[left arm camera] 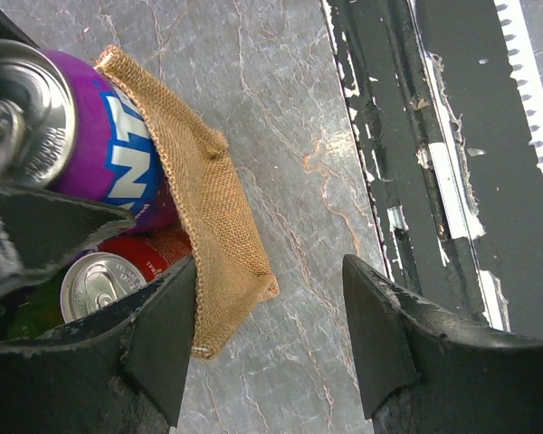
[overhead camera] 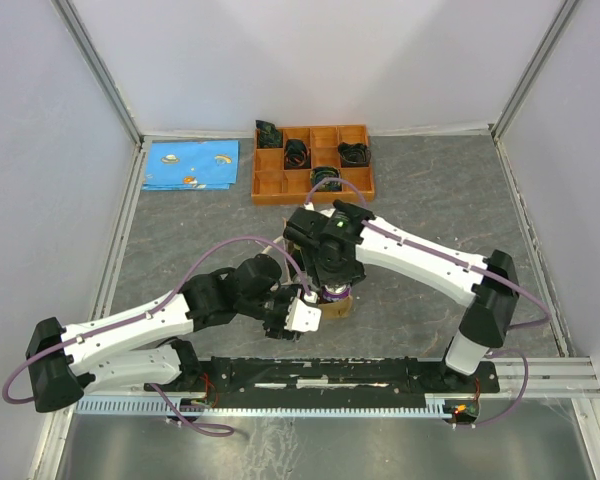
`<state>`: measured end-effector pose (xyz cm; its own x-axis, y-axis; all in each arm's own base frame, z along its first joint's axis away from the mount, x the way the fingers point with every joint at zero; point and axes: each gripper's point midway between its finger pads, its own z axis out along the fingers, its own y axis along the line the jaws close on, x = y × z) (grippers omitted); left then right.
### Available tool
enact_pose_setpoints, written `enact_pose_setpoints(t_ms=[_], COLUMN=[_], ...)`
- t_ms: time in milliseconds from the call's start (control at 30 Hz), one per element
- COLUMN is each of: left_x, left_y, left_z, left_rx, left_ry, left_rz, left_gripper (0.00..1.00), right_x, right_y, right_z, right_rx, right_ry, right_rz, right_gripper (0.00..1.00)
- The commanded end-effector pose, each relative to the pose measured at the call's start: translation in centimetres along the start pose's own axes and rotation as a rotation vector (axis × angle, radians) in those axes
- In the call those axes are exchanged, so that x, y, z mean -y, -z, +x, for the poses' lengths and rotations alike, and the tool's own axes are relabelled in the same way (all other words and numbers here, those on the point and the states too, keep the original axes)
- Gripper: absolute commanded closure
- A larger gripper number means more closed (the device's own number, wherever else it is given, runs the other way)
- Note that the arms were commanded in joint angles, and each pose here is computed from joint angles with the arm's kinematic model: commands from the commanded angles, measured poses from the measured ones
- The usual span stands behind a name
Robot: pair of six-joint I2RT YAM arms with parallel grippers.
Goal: Place the beverage into the canvas bag
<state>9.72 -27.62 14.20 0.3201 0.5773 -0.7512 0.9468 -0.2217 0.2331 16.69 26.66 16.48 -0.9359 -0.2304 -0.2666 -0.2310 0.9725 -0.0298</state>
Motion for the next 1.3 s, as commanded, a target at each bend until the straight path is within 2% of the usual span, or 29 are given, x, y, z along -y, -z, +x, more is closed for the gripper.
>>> enact_pose_setpoints(t_ms=[0, 333, 367, 400, 433, 467, 567, 800, 1067, 1267], left_x=[1.2, 1.2, 1.2, 1.3, 1.2, 1.2, 1.1, 1.3, 1.3, 1.3], left_y=[0.4, 0.5, 0.4, 0.4, 0.3, 0.3, 0.2, 0.2, 0.1, 0.1], left_z=[-0.2, -0.1, 0.0, 0.0, 0.0, 0.0, 0.0, 0.2, 0.3, 0.2], left_rx=[0.012, 0.009, 0.007, 0.007, 0.006, 0.005, 0.004, -0.002, -0.004, -0.003], left_ry=[-0.026, -0.027, -0.028, -0.028, -0.029, -0.03, -0.03, -0.027, -0.027, -0.028], left_rz=[0.041, 0.04, 0.042, 0.043, 0.044, 0.045, 0.046, 0.049, 0.054, 0.056], left_gripper=[0.31, 0.31, 0.31, 0.31, 0.31, 0.31, 0.31, 0.31, 0.31, 0.31], right_x=[1.0, 0.4, 0.5, 0.4, 0.3, 0.2, 0.1, -0.4, -0.6, -0.6], right_y=[-0.7, -1.7, -1.7, -1.7, -1.7, -1.8, -1.6, -1.2, -0.3, -0.1], right_z=[0.8, 0.9, 0.9, 1.0, 1.3, 1.3, 1.4, 1.1, 0.6, 0.4], right_rx=[-0.044, -0.052, -0.053, -0.055, -0.063, -0.066, -0.067, -0.051, -0.022, -0.011], right_ry=[0.038, 0.041, 0.041, 0.041, 0.048, 0.05, 0.052, 0.042, 0.035, 0.036], right_rz=[0.055, 0.048, 0.046, 0.043, 0.03, 0.025, 0.009, -0.022, -0.05, -0.058], right_gripper=[1.0, 1.0, 0.98, 0.91, 0.73, 0.65, 0.5, 0.42, 0.25, 0.17])
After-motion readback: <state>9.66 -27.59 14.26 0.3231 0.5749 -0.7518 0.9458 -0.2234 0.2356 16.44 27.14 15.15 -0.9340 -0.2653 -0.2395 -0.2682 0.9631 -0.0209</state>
